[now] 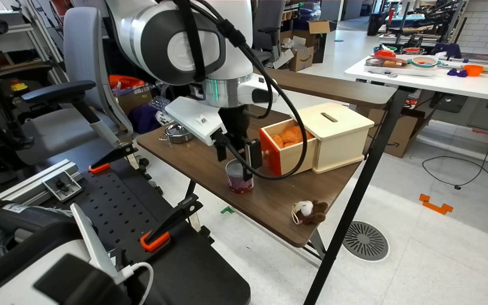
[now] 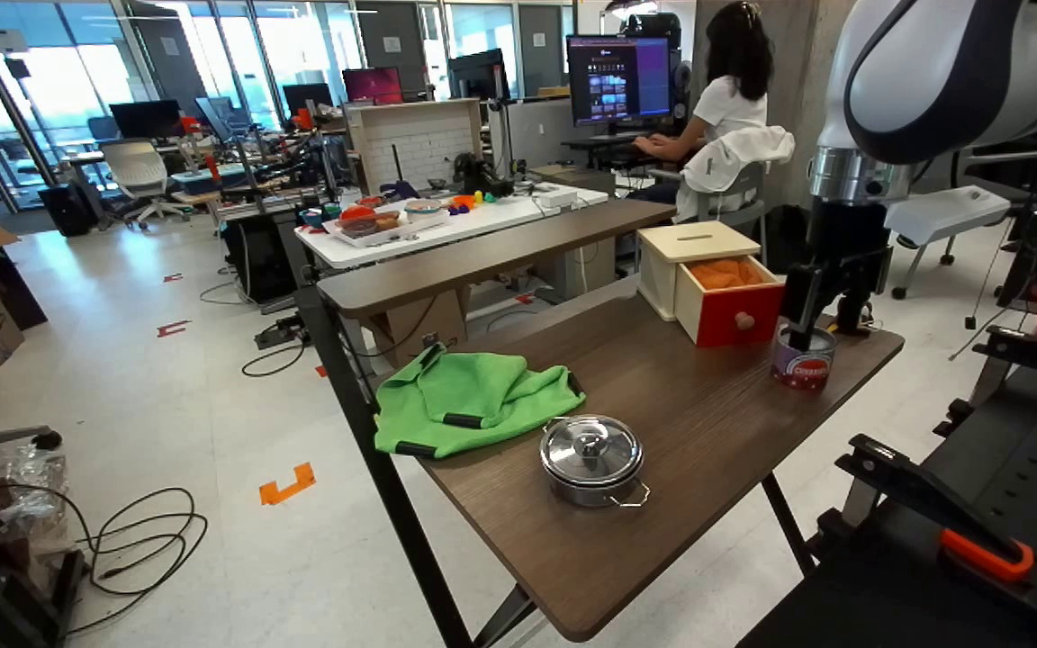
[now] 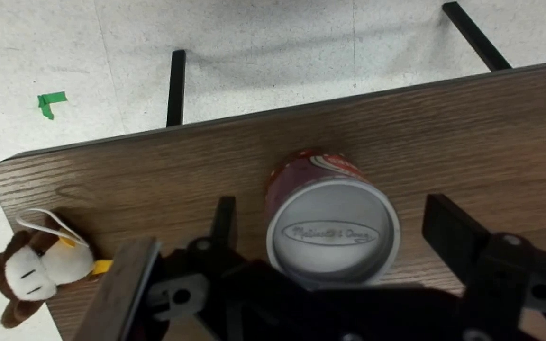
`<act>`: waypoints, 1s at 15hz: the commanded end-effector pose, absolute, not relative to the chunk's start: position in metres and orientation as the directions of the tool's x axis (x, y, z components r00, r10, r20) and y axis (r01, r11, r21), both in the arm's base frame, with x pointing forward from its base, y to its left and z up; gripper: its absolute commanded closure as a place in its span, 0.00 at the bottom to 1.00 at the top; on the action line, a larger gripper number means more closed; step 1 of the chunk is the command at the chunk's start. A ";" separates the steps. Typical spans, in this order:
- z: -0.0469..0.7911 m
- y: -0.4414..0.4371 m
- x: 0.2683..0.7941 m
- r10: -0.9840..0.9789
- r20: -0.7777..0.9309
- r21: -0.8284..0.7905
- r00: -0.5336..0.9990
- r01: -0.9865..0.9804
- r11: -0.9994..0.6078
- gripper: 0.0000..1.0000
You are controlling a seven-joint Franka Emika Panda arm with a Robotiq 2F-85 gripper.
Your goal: Move the can to the left of the drawer
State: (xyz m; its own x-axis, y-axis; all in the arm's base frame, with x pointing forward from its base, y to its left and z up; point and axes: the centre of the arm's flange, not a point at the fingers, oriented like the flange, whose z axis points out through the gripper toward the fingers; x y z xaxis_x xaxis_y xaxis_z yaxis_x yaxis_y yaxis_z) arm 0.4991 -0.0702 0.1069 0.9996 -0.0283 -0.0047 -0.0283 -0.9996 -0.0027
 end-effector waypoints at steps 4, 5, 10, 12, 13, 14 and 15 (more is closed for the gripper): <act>0.108 -0.068 0.504 -0.027 0.022 -0.019 0.999 -0.027 -0.999 0.00; 0.107 -0.066 0.506 -0.027 0.023 -0.019 0.999 -0.027 -0.999 0.00; 0.102 -0.063 0.513 -0.030 0.022 -0.012 0.999 -0.029 -0.999 0.00; 0.100 -0.065 0.517 -0.035 0.021 -0.010 0.999 -0.035 -0.999 0.00; 0.099 -0.066 0.519 -0.038 0.021 -0.008 0.999 -0.038 -0.999 0.00; 0.097 -0.066 0.520 -0.040 0.019 -0.005 0.999 -0.040 -0.999 0.00; 0.095 -0.066 0.521 -0.042 0.020 -0.001 0.999 -0.042 -0.999 0.00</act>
State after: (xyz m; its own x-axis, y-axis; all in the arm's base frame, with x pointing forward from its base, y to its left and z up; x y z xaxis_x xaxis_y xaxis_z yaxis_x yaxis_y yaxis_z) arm 0.5116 -0.0664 0.1039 0.9997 -0.0233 0.0085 -0.0232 -0.9997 -0.0079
